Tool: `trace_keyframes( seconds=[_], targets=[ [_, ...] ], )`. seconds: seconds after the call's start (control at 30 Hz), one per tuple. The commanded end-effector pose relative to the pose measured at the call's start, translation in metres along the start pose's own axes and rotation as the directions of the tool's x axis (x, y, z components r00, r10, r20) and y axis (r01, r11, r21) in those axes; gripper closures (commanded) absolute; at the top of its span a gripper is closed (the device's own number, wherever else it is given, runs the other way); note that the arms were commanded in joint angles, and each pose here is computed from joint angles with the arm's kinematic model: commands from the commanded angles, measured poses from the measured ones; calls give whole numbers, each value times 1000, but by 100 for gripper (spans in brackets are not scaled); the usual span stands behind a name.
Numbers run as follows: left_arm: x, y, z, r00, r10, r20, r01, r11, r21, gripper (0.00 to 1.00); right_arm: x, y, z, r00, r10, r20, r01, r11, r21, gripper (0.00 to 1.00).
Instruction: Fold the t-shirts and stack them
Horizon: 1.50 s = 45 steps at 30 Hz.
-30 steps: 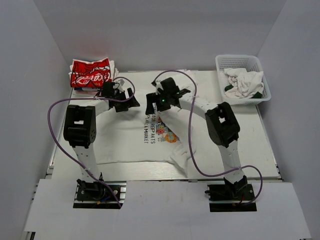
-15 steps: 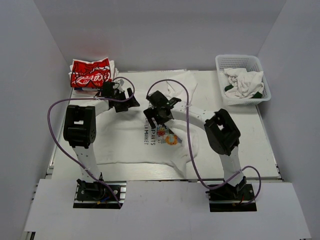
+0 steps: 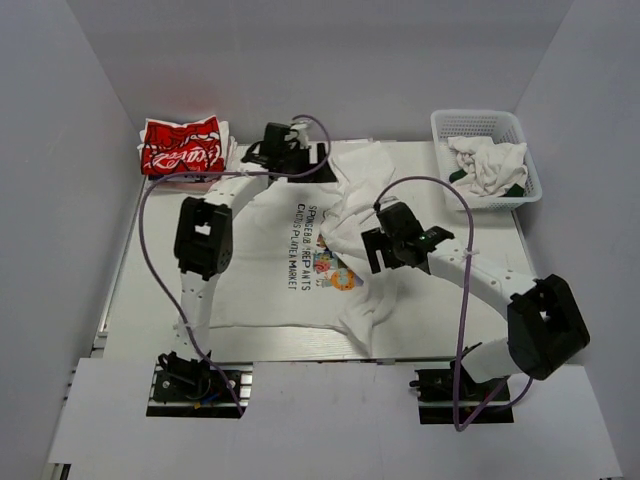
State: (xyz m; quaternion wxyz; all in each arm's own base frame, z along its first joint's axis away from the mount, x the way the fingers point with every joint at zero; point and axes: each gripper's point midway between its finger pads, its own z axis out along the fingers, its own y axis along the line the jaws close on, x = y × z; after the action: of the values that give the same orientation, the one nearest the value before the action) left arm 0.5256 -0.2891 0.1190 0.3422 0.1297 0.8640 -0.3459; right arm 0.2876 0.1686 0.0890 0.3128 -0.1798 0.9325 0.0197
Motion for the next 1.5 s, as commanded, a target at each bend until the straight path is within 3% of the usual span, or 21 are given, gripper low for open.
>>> trace_keyframes(
  seconds=[0.0, 0.2, 0.23, 0.27, 0.3, 0.33, 0.37, 0.4, 0.43, 0.5, 0.63, 0.77, 0.9, 1.07, 1.27, 1.3, 1.33, 1.37, 1.4, 1.43, 1.47],
  targets=[
    [47, -19, 37, 986, 32, -164, -23, 998, 57, 0, -9, 1, 7, 996, -30, 79, 35, 997, -70, 10],
    [49, -49, 76, 982, 118, -149, -100, 987, 124, 0, 1, 23, 24, 999, -32, 18, 35, 978, -205, 12],
    [39, -52, 77, 983, 127, -130, -110, 985, 130, 0, 5, 24, 30, 1000, -28, -3, 27, 979, -202, 17],
    [48, -52, 88, 981, 128, -145, -109, 985, 134, 4, 3, 22, 30, 1000, -26, -5, 25, 982, -188, 29],
    [50, -50, 90, 981, 126, -151, -106, 985, 133, 13, 7, 21, 32, 999, -24, -27, 19, 984, -177, 36],
    [47, -58, 92, 982, 130, -137, -110, 984, 143, 43, 10, 18, 31, 999, -21, -50, 12, 987, -162, 49],
    [46, -57, 92, 982, 129, -135, -111, 985, 135, 58, 7, 12, 29, 999, 1, -49, -7, 993, -119, 81],
    [40, -56, 94, 985, 129, -111, -115, 986, 122, 76, 2, 11, 22, 999, 7, -40, -11, 994, -106, 95],
    [43, -49, 96, 987, 117, -111, -107, 990, 95, 100, 1, 5, 14, 999, 23, -38, -26, 997, -75, 100],
    [35, -43, 94, 993, 97, -74, -94, 995, 34, 100, -19, -4, -7, 998, 52, 33, -52, 998, -26, 100],
    [-4, -25, 85, 997, 45, 58, -37, 992, -122, 100, -21, -5, -49, 999, 16, 46, -18, 999, 37, 100],
    [-42, 10, 68, 972, -142, 188, 176, 968, -179, 100, -39, 14, -87, 991, -17, 131, 19, 1000, -7, 100],
    [-69, 34, 53, 943, -177, 282, 248, 939, -240, 100, -41, 62, -99, 977, -144, 159, 167, 976, -142, 100],
    [-48, 70, 54, 934, -233, 271, 313, 900, -303, 100, -1, 178, -88, 917, -369, 155, 396, 785, -477, 100],
    [-12, 77, 62, 945, -264, 194, 310, 911, -272, 100, 35, 236, -65, 847, -499, 183, 498, 624, -603, 99],
    [-15, 70, 59, 946, -263, 191, 305, 920, -247, 100, 34, 247, -67, 846, -493, 203, 500, 602, -623, 95],
    [-14, 74, 56, 948, -257, 188, 298, 923, -244, 100, 33, 251, -68, 843, -496, 207, 503, 593, -629, 71],
    [-14, 69, 54, 953, -248, 176, 285, 931, -230, 100, 34, 252, -61, 841, -504, 196, 505, 603, -618, 59],
    [-18, 65, 51, 955, -235, 179, 271, 938, -216, 72, 31, 253, -63, 842, -495, 213, 510, 604, -612, 38],
    [-27, 56, 43, 960, -205, 191, 243, 950, -197, 48, 28, 250, -61, 845, -489, 216, 512, 626, -588, 10],
    [-31, 52, 37, 962, -191, 196, 229, 954, -195, 21, 23, 251, -65, 847, -474, 241, 516, 626, -585, 9]
  ],
)
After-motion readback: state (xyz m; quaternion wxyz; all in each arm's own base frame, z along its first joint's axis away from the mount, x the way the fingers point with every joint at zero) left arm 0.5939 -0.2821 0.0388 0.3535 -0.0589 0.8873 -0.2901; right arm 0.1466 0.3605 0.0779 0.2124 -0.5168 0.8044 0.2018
